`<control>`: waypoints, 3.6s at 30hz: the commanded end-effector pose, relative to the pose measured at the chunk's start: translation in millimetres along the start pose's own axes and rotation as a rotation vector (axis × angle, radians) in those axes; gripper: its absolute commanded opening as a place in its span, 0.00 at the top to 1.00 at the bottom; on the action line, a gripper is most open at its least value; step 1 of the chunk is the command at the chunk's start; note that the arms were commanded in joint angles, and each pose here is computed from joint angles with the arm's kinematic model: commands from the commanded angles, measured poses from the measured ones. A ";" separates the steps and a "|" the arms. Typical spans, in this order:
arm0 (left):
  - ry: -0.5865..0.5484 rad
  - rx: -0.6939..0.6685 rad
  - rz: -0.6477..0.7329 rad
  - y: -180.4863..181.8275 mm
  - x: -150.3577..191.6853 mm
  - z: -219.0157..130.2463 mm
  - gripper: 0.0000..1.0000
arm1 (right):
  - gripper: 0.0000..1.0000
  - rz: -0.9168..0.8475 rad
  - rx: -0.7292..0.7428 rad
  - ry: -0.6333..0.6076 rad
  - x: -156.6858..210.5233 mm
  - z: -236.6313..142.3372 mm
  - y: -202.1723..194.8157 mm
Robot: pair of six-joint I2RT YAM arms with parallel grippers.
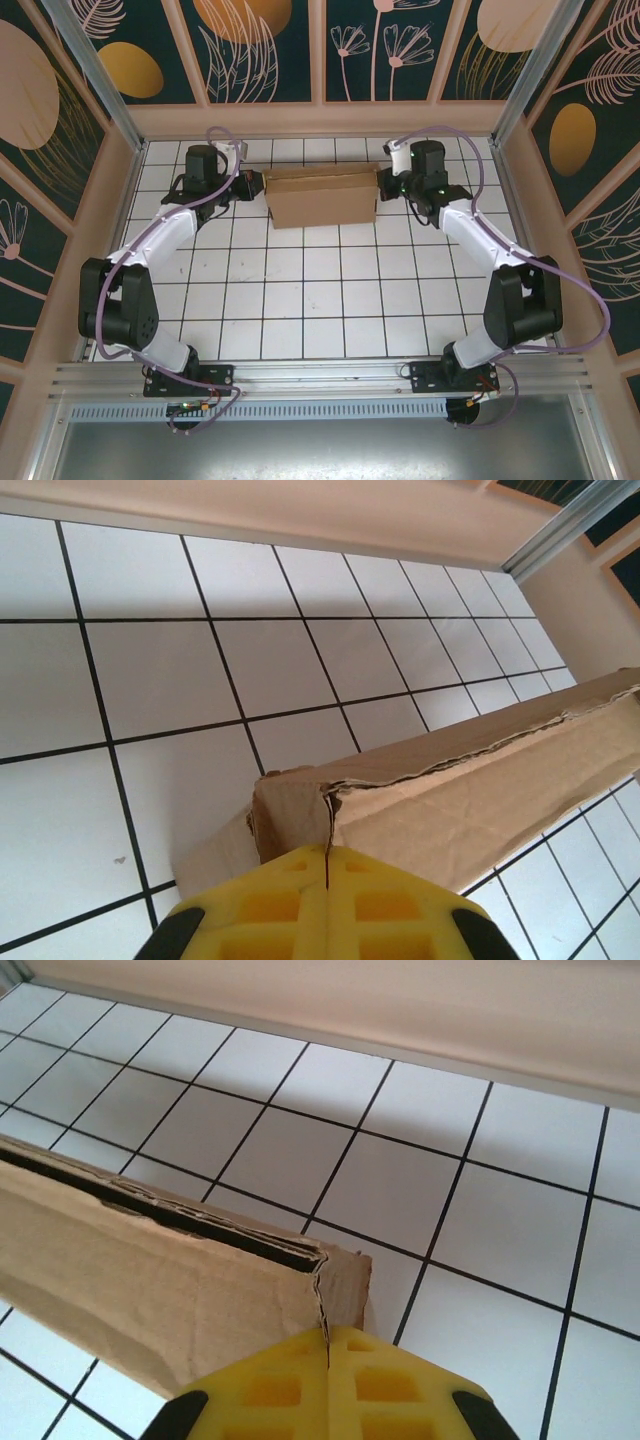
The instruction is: Fold the paper box
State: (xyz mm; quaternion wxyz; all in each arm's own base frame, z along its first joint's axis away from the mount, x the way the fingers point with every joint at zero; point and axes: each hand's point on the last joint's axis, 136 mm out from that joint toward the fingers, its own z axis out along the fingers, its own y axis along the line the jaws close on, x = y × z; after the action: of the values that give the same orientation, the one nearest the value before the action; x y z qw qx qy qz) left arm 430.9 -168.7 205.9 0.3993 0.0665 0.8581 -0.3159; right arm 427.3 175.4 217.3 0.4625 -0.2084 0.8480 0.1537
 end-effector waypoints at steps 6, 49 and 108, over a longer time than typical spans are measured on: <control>-0.026 0.017 0.020 -12.0 -14.5 -5.9 1.00 | 1.00 -0.096 0.047 -0.039 -23.4 -11.2 -2.6; 0.052 0.095 -0.238 -14.9 -6.7 16.9 1.00 | 1.00 0.465 0.004 0.206 28.9 22.2 -20.9; 0.169 -0.050 -0.228 20.1 47.2 25.3 1.00 | 1.00 0.271 0.079 0.264 58.4 27.2 -3.6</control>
State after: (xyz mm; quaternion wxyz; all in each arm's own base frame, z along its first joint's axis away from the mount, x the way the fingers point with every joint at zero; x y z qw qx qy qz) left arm 439.6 -179.9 188.4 0.3341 -0.0078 0.8695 -0.3636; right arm 443.0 173.1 181.2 0.3786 -0.0817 0.9067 0.1672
